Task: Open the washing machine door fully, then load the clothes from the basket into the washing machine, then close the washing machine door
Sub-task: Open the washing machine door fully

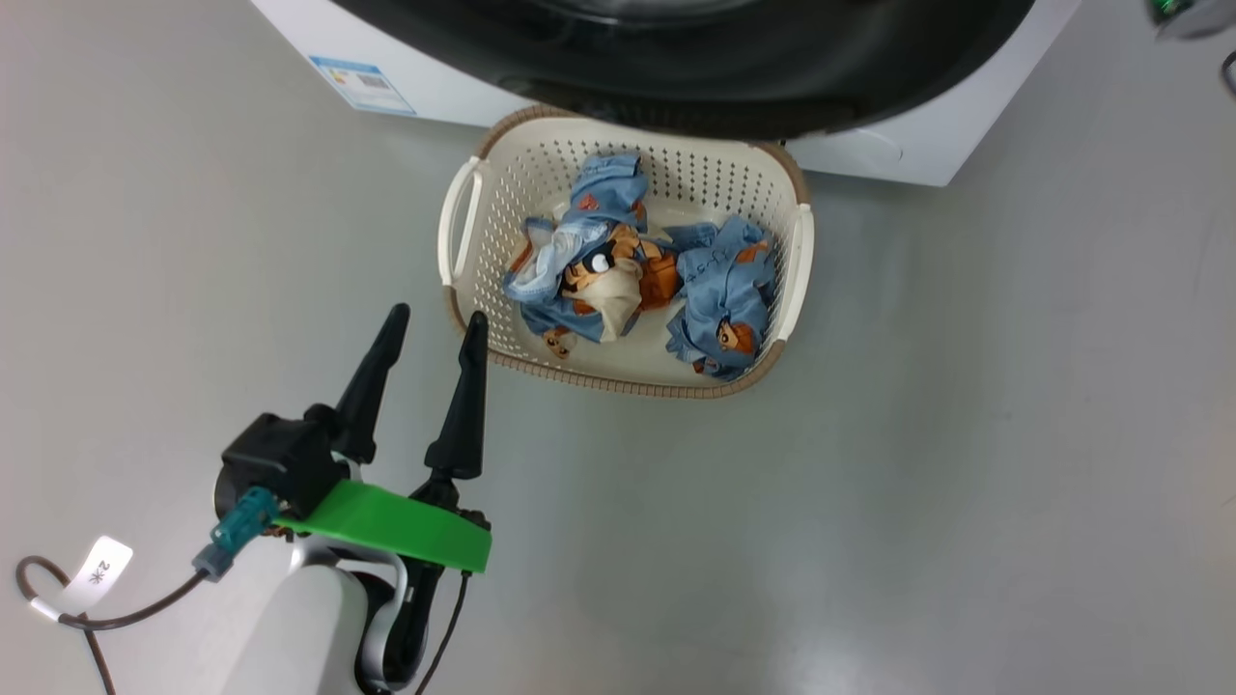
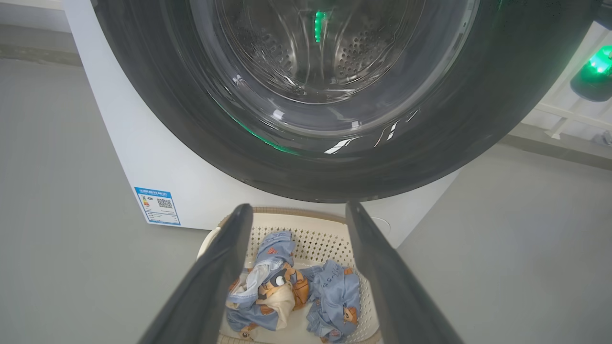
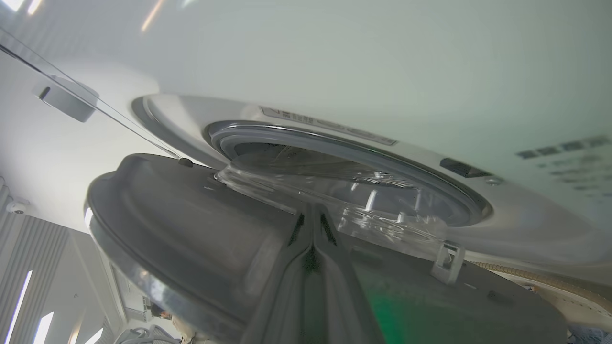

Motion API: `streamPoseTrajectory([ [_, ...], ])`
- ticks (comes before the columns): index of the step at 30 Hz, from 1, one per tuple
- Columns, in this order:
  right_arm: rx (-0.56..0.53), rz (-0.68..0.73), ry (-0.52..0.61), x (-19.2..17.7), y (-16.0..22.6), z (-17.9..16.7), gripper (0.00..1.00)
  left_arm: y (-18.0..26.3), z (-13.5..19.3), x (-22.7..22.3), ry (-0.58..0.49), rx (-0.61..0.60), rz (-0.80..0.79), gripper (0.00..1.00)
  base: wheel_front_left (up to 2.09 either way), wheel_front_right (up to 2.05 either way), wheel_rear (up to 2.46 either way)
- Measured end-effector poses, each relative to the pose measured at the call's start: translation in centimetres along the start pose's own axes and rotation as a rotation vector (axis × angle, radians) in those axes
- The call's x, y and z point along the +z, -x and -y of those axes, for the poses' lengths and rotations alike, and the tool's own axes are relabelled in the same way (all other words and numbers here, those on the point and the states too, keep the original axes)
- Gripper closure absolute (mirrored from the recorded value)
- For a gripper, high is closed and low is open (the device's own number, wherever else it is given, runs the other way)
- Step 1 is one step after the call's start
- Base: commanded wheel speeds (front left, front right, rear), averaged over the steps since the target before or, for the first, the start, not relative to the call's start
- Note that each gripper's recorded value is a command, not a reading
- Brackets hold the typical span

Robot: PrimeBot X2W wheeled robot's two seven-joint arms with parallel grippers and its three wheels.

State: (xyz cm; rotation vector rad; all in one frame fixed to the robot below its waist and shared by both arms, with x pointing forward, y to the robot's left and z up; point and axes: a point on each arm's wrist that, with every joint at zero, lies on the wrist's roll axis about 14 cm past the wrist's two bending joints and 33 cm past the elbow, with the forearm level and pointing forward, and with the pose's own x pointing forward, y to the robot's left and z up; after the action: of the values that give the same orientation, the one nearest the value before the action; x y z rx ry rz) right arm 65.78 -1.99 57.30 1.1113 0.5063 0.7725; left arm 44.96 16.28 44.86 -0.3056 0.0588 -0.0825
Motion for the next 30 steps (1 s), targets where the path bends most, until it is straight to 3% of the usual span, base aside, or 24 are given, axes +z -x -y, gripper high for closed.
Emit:
streamPoseTrajectory([
  [30,-0.017,-0.226,0.016,-9.0,3.6,-2.4,1.00,2.0,1.8,2.3,-0.012,-0.033,0.050,0.00,0.00,0.00,0.00],
])
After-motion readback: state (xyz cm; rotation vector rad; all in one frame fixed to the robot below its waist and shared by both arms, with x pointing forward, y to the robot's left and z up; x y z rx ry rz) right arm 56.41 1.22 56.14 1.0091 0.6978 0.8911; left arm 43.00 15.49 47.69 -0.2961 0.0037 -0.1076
